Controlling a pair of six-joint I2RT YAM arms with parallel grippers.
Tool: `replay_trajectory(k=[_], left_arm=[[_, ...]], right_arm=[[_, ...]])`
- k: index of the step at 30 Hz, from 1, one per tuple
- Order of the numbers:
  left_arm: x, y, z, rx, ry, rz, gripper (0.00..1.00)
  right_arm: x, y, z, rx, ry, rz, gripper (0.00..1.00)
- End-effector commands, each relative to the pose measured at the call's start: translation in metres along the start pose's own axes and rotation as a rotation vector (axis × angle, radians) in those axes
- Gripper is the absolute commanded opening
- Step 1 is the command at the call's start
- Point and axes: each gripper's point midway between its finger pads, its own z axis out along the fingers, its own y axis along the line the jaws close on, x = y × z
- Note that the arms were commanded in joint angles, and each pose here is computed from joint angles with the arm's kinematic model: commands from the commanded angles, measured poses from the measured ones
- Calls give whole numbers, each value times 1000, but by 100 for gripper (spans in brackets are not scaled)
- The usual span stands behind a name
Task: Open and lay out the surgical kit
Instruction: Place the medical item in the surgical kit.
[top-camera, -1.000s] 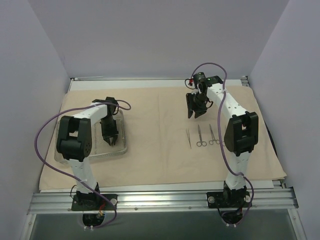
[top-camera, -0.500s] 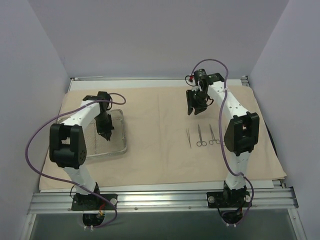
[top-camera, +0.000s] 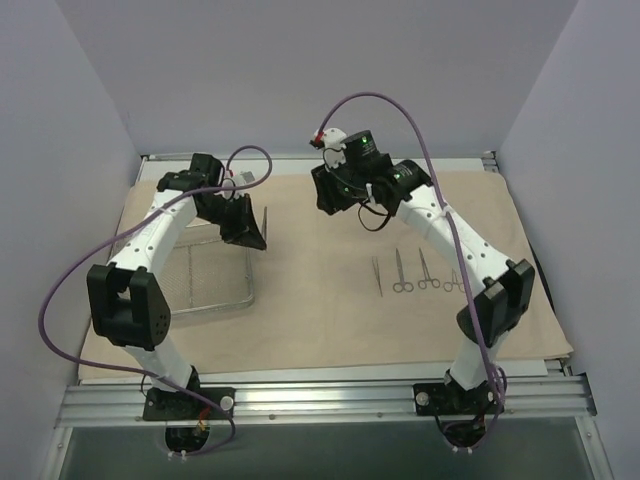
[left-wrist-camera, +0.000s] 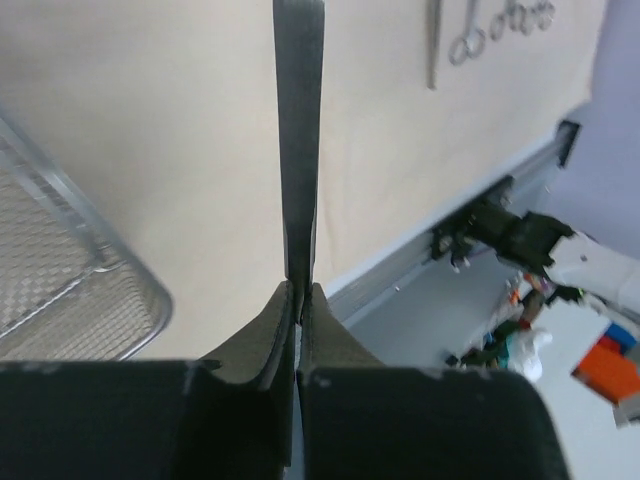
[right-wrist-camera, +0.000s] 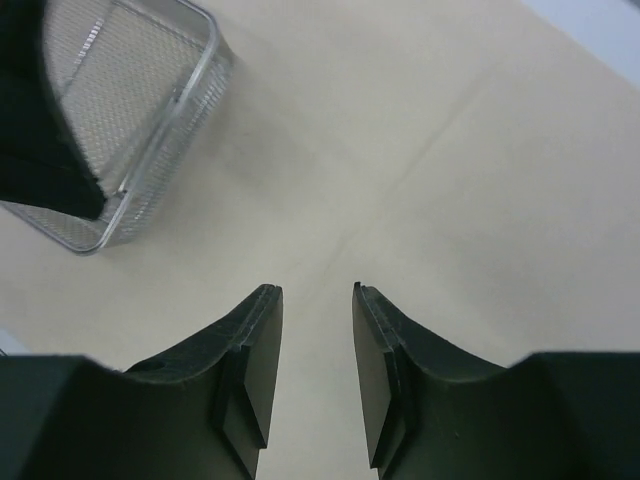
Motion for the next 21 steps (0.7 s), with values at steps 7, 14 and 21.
replay_trajectory(k=[7, 14, 21], left_arm=[[19, -79, 6, 452, 84, 119, 2], [52, -99, 18, 532, 143, 113, 2], [97, -116, 35, 557, 270, 162, 2]], right_arm=[[33, 26, -38, -46, -80, -482, 40], [56, 19, -71, -49, -82, -813, 42], [76, 28, -82, -174, -56, -1101, 54]])
